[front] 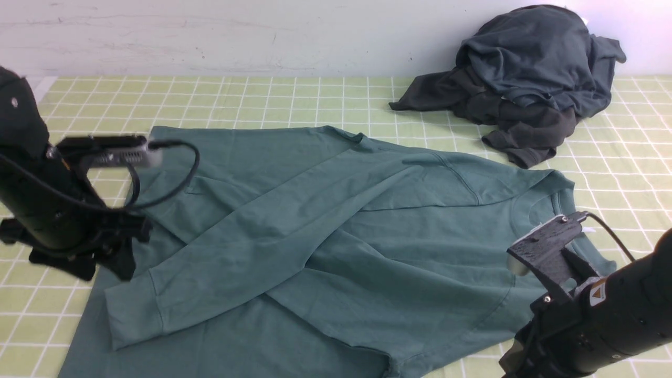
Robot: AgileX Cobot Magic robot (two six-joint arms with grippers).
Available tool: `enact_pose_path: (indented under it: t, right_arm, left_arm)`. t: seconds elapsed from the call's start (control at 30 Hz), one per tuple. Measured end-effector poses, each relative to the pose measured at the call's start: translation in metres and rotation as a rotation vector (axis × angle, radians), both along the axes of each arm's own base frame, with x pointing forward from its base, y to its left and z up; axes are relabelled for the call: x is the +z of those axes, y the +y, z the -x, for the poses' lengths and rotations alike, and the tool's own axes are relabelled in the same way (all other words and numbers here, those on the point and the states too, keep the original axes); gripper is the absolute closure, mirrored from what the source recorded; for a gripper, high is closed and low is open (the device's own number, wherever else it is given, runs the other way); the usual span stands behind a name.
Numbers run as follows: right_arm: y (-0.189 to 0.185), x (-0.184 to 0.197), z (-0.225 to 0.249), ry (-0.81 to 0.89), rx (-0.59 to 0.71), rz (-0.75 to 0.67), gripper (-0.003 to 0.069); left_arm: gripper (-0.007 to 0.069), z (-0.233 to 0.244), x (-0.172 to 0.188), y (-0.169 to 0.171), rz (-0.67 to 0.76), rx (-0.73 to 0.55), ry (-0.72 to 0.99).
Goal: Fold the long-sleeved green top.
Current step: Use both arms simultaneously to clamp the lower edge of the clothing fabric
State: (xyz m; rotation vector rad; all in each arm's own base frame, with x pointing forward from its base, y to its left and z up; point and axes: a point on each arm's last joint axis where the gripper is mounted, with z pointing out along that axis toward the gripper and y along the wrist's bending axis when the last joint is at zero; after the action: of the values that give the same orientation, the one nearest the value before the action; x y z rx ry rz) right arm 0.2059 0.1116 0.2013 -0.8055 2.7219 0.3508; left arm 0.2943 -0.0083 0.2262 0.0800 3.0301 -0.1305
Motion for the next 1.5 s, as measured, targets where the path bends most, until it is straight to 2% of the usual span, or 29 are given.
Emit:
enact_pose_path:
  t: [0.1, 0.13, 0.17, 0.33, 0.37, 0.43, 0.57, 0.73, 0.87, 1.0, 1.07, 1.13, 1.23, 1.47, 1.5]
  right_arm:
    - [0.0, -0.001, 0.002, 0.017, 0.02, 0.009, 0.0673]
    - [-0.001, -0.001, 0.004, 0.032, 0.039, 0.015, 0.0673]
    - [-0.001, -0.001, 0.004, 0.033, 0.041, 0.016, 0.0673]
    - [0.0, 0.001, 0.007, 0.051, 0.048, 0.002, 0.0673]
    - [0.0, 0.001, 0.007, 0.052, 0.047, -0.001, 0.0673]
    - [0.0, 0.005, 0.01, 0.046, 0.049, -0.012, 0.0673]
    - [-0.001, 0.016, 0.014, 0.001, 0.056, -0.034, 0.0673]
    - [-0.003, 0.025, 0.017, -0.036, 0.059, -0.05, 0.0673]
    - [-0.004, 0.031, 0.02, -0.064, 0.062, -0.062, 0.0673]
    - [-0.004, 0.034, 0.021, -0.076, 0.06, -0.069, 0.0673]
    - [-0.004, 0.034, 0.021, -0.078, 0.061, -0.069, 0.0673]
    - [-0.005, 0.035, 0.021, -0.083, 0.065, -0.069, 0.0673]
    - [-0.005, 0.037, 0.022, -0.093, 0.067, -0.073, 0.0673]
    - [-0.005, 0.061, 0.027, -0.305, 0.16, -0.138, 0.0673]
    - [-0.005, 0.062, 0.027, -0.313, 0.162, -0.14, 0.0673]
  left_arm:
    - [0.0258, 0.019, -0.005, -0.009, -0.034, -0.065, 0.032]
    - [0.0258, 0.035, -0.008, -0.019, -0.083, -0.145, 0.041]
    - [0.0258, 0.037, -0.008, -0.02, -0.09, -0.168, 0.041]
    - [0.0258, 0.076, -0.011, -0.041, -0.273, -0.68, 0.036]
    - [0.0258, 0.077, -0.012, -0.042, -0.274, -0.701, 0.039]
    - [0.0258, 0.086, -0.021, -0.042, -0.334, -0.924, 0.099]
    - [0.0258, 0.091, -0.044, -0.04, -0.339, -1.053, 0.18]
    - [0.0258, 0.094, -0.065, -0.04, -0.327, -1.103, 0.235]
    - [0.0293, 0.089, -0.074, -0.039, -0.375, -1.155, 0.154]
    - [0.0426, 0.095, -0.083, -0.037, -0.384, -1.198, 0.134]
    - [0.0467, 0.096, -0.084, -0.037, -0.384, -1.203, 0.135]
    - [0.0563, 0.098, -0.081, -0.036, -0.396, -1.208, 0.121]
    - [0.0608, 0.097, -0.076, -0.035, -0.421, -1.183, 0.114]
    - [0.062, 0.079, -0.017, -0.037, -0.454, -0.763, -0.081]
    - [0.062, 0.079, -0.015, -0.037, -0.451, -0.741, -0.083]
